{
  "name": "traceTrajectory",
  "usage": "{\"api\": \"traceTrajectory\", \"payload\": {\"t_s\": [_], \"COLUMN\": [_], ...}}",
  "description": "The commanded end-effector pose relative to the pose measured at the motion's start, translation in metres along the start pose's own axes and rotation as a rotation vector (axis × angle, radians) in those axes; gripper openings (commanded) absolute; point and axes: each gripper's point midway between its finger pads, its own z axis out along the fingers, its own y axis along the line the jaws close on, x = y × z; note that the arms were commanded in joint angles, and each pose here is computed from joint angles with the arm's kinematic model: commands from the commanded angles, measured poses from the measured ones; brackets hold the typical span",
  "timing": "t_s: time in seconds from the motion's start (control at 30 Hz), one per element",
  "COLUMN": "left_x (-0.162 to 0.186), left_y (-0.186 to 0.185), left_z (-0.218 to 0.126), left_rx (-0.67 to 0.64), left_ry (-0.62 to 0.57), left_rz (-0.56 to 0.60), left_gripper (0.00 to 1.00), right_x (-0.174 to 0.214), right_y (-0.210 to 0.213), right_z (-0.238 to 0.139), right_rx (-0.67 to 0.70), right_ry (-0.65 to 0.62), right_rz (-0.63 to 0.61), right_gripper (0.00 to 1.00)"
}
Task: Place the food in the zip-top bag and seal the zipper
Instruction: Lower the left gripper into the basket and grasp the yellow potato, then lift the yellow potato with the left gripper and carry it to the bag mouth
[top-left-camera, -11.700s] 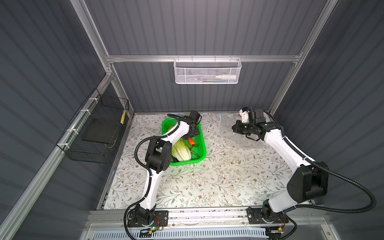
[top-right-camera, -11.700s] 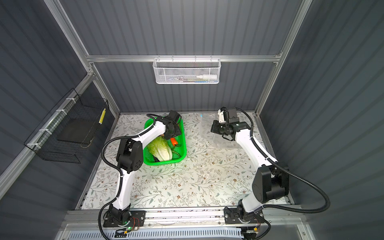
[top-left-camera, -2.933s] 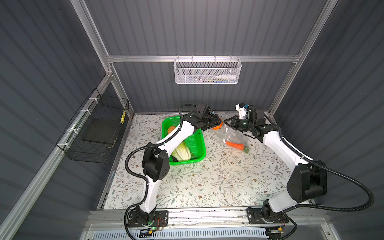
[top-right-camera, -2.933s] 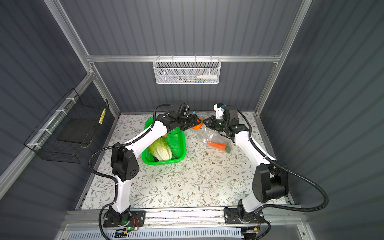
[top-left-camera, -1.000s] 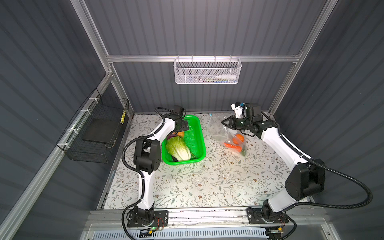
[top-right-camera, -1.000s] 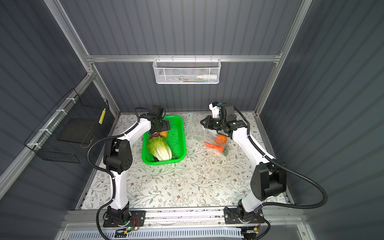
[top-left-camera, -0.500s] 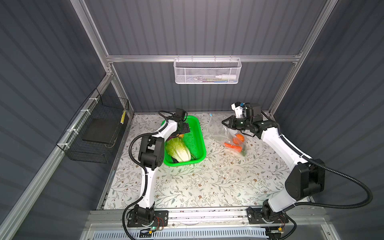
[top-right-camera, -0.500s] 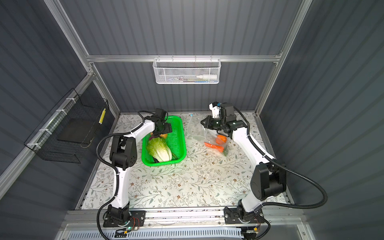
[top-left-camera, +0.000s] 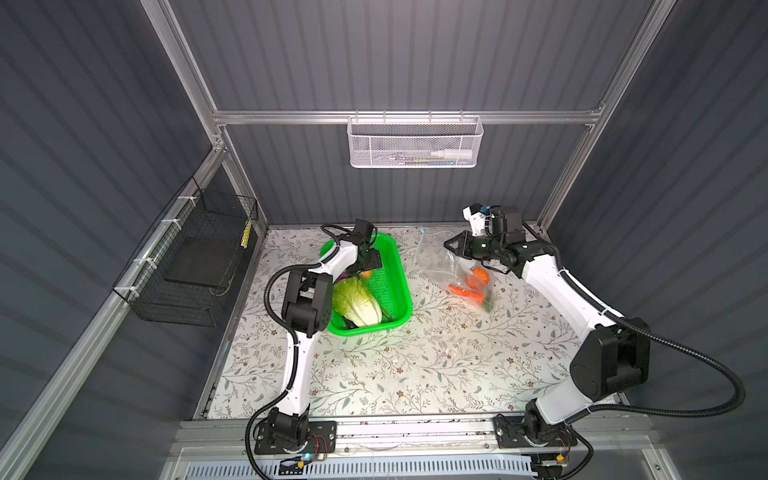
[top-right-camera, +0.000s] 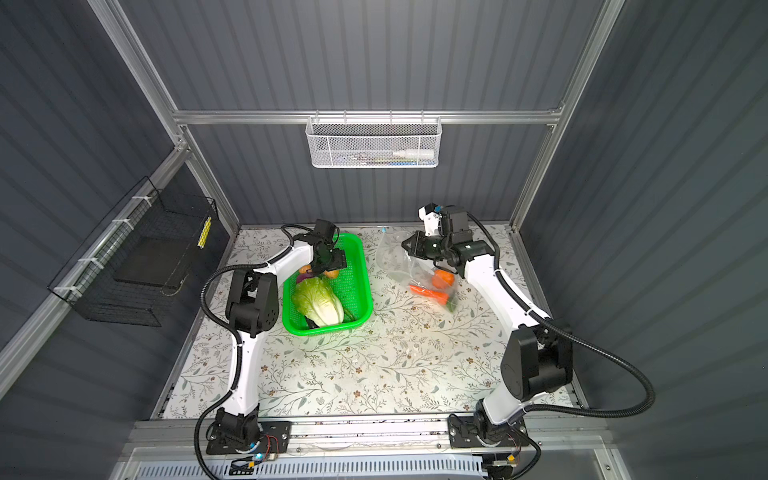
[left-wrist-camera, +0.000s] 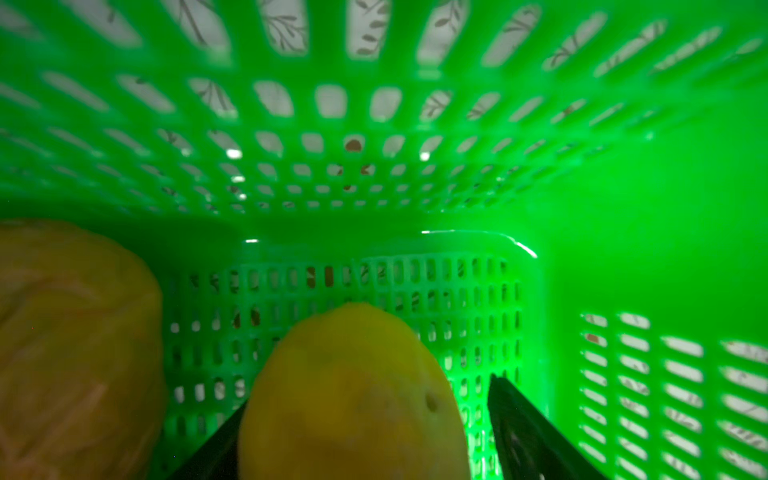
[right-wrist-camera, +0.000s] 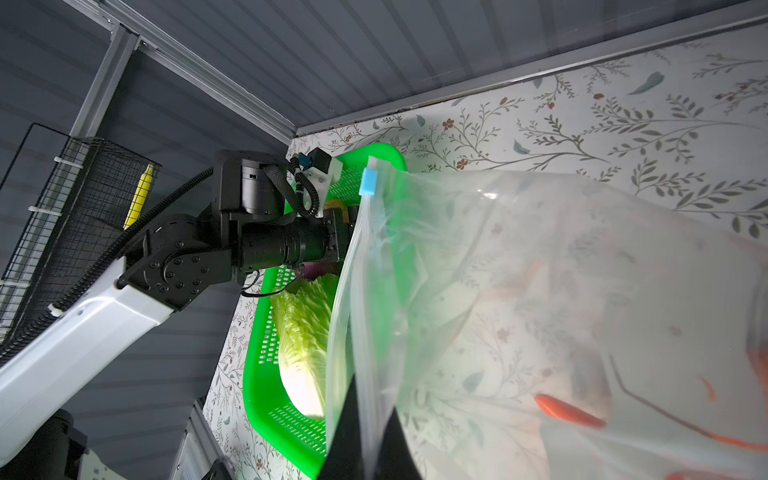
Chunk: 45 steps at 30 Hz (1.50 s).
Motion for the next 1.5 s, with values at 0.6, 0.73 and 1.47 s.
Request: {"api": "traceTrajectory", "payload": {"t_s": [0.6,0.73,1.47], "left_x": [-0.024,-0.041,-0.013], "left_y": [-0.014,-0.027,-0.186], "left_z": [-0.051,-0.090,-0.236], "left_rx": [0.029,0.096,0.754], "left_ry": [-0.084,-0.157,-0.227], "left_rz": [0.002,-0.012,-0.025], "left_gripper": [0.51,0.51,0.50], "right_x": [-0.004,-0.004,-0.002], "right_y": [0.000,0.001,-0.002], "right_z": [-0.005,-0.008,0.001], "right_rx": [0.031,0.030,0.001], "right_ry": [-0.006,-0.013,-0.015], "right_rz": [-0.015,-0.014,0.060], "right_gripper": [0.00,0.00,0.00]}}
